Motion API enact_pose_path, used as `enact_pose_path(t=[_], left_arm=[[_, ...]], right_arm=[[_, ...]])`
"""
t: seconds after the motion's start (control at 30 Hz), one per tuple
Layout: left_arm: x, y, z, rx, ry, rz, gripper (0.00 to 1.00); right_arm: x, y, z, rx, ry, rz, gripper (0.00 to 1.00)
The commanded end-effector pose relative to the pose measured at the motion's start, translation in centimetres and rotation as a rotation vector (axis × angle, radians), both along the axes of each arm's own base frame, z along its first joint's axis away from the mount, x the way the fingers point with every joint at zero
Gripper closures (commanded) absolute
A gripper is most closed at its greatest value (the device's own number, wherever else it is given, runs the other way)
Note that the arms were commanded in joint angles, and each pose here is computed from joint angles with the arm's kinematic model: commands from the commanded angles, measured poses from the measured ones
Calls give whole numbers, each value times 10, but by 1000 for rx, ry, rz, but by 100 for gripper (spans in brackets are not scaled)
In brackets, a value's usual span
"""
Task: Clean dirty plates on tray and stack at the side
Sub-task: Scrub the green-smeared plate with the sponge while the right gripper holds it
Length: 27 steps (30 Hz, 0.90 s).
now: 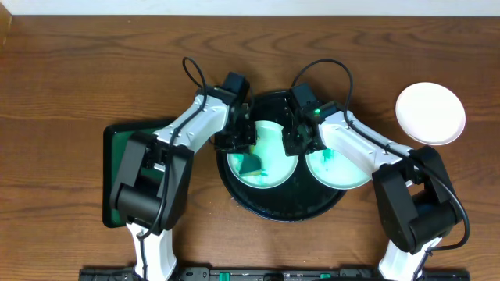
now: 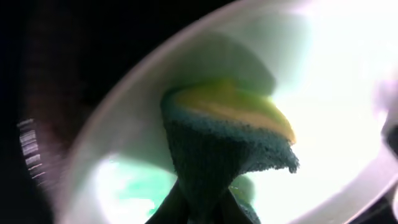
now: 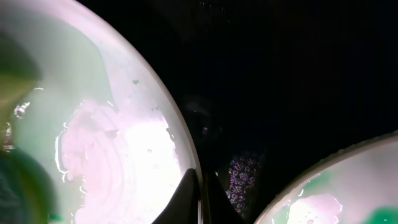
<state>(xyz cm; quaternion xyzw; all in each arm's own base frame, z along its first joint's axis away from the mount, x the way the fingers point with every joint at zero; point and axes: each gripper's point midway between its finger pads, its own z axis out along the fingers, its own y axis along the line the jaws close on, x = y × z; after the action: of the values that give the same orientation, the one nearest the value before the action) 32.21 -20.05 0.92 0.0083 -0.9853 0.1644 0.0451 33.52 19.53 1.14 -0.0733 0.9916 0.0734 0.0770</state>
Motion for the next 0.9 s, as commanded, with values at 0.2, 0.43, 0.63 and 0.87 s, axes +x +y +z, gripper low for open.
enact_pose_path(t=[0.2,0.43,0.63,0.87], left_arm=[[-44,-74,-22,-183,108,-103,93],[-34,-66,-26,-140,109,-6,93],[-27,16,-45,253,84,146,93],[-28,112,-35,673,46,140,93]], right_arm=[[11,-10,3,39,7,-53,99],[11,-14,3,48,21,-66,99],[10,-14,3,46,25,-66,99],[10,-14,3,46,24,-66,99]])
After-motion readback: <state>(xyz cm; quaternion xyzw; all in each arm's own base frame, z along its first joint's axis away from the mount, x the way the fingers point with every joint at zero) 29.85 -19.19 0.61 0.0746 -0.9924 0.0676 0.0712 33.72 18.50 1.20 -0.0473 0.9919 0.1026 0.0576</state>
